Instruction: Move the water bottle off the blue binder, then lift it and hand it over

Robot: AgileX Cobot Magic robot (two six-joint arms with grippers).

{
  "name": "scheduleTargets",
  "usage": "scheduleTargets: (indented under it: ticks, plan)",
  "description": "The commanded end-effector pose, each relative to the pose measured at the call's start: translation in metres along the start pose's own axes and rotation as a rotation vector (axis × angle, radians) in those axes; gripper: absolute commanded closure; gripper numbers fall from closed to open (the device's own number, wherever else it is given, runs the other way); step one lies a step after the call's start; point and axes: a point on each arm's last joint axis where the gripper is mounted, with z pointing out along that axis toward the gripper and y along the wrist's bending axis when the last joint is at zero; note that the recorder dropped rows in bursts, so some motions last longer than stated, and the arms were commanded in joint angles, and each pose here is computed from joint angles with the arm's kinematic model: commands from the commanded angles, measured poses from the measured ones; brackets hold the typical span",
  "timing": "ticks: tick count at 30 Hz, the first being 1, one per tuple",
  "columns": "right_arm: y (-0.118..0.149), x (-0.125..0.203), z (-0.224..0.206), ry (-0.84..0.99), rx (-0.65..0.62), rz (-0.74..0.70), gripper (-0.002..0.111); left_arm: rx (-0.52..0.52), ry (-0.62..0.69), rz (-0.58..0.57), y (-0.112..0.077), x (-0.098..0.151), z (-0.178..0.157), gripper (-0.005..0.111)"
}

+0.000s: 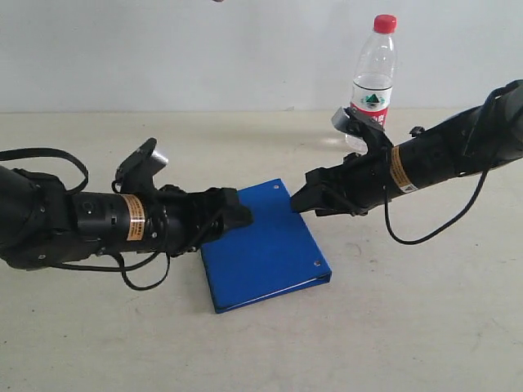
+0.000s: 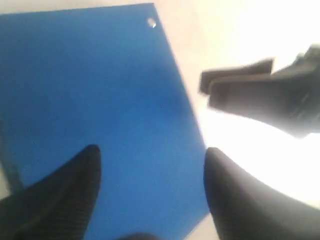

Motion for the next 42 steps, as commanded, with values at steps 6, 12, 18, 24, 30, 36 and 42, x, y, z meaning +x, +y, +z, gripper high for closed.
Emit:
scheduleTargets:
  ticks: [6,12,18,24,30,36,42]
  plan:
    - [0.002,-0.001,-0.001,0.001,-0.02,-0.005,0.057,-0.137,-0.046,-0.203,0.024,0.01,-0.006,0.052]
    - [0.004,0.0,-0.001,0.007,-0.039,-0.005,0.057,-0.139,-0.037,-0.187,0.025,0.014,-0.008,0.052]
    - [0.014,0.003,-0.002,0.038,-0.146,-0.005,0.057,-0.079,-0.017,-0.104,0.023,0.01,0.008,0.052]
    - [0.016,0.003,-0.002,0.044,-0.167,-0.005,0.057,0.199,0.021,-0.147,0.016,0.017,0.036,0.051]
    - [0.015,0.003,-0.002,0.04,-0.156,-0.012,0.057,0.545,-0.083,-0.077,-0.011,0.008,0.025,0.052]
    - [0.014,0.003,-0.002,0.035,-0.153,-0.064,0.057,0.539,-0.085,-0.063,-0.011,0.009,0.026,0.052]
    - [0.018,-0.001,-0.006,0.02,-0.153,-0.112,0.057,0.355,-0.053,-0.056,0.004,0.012,0.033,0.052]
